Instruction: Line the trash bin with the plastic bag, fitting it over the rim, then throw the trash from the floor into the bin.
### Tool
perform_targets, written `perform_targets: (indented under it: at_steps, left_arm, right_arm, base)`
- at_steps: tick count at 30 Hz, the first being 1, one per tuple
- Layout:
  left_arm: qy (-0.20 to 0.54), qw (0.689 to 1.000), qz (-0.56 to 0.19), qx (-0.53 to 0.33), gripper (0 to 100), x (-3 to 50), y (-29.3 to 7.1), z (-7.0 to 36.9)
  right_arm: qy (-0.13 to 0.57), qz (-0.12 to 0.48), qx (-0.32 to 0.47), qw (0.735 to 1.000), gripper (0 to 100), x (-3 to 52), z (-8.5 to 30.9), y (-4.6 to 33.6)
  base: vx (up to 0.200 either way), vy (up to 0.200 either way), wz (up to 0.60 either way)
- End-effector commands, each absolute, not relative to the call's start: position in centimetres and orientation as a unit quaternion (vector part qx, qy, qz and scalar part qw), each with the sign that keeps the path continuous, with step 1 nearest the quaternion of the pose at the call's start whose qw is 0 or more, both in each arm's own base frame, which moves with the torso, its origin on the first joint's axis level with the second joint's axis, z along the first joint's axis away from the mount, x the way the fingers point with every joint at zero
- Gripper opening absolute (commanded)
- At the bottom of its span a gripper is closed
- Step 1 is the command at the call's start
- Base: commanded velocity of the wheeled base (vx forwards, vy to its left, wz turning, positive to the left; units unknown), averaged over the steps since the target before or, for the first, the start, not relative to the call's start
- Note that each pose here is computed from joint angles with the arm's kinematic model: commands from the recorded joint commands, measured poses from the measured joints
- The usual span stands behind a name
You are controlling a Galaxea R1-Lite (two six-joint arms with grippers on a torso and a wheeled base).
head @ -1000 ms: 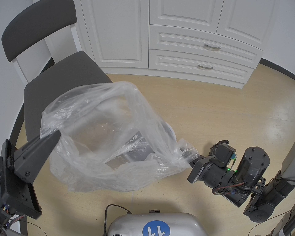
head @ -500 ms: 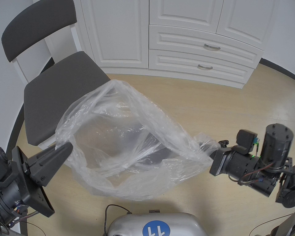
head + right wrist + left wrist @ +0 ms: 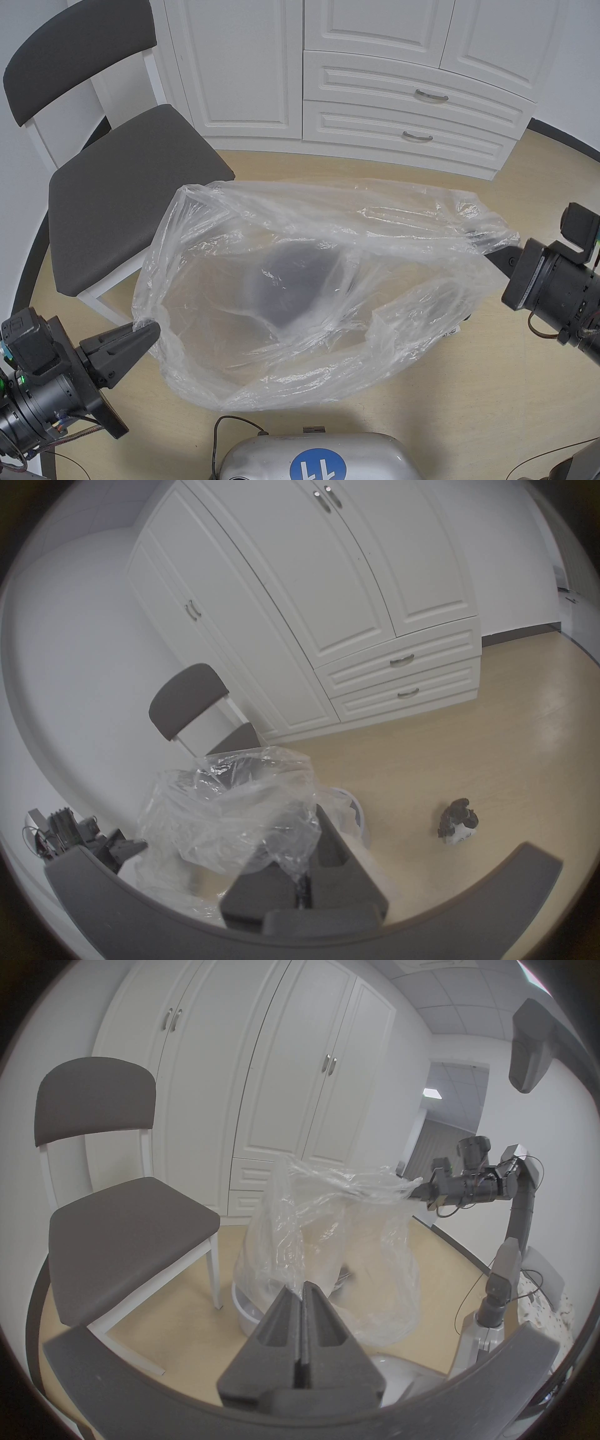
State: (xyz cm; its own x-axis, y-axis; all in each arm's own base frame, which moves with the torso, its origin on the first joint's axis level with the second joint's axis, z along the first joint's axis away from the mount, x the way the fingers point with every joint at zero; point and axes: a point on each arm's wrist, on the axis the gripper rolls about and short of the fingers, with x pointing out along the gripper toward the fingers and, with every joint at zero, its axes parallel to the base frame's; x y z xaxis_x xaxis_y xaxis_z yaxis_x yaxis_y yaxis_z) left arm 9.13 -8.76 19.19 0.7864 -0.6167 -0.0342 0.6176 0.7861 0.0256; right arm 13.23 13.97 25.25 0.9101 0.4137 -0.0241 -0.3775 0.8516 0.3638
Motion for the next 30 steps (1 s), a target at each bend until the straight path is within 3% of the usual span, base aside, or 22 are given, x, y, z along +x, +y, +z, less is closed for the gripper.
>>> perform_targets:
  at_steps: [1,12,21,30]
  left_arm:
    - [0.024,0.949,-0.312,0.023,0,9.5,-8.5,19.0]
    - [0.063,0.966,-0.249,0.041,0,11.5,-7.7,18.1]
    - [0.066,0.962,-0.264,0.025,0,13.1,-5.8,18.3]
    - [0.081,0.969,-0.234,0.018,0,15.1,-4.2,18.3]
  right_arm:
    - [0.042,0.209,0.185,0.959,0,12.9,25.8,13.7]
    - [0.058,0.2,0.112,0.972,0,12.7,23.5,12.9]
    - [0.071,0.188,0.066,0.977,0,12.9,22.1,12.4]
    - [0.083,0.185,0.017,0.979,0,12.6,20.6,11.9]
  base:
    - [0.0,0.0,0.0]
    - [0.0,0.0,0.0]
    - [0.0,0.0,0.0]
    - [0.0,0.0,0.0]
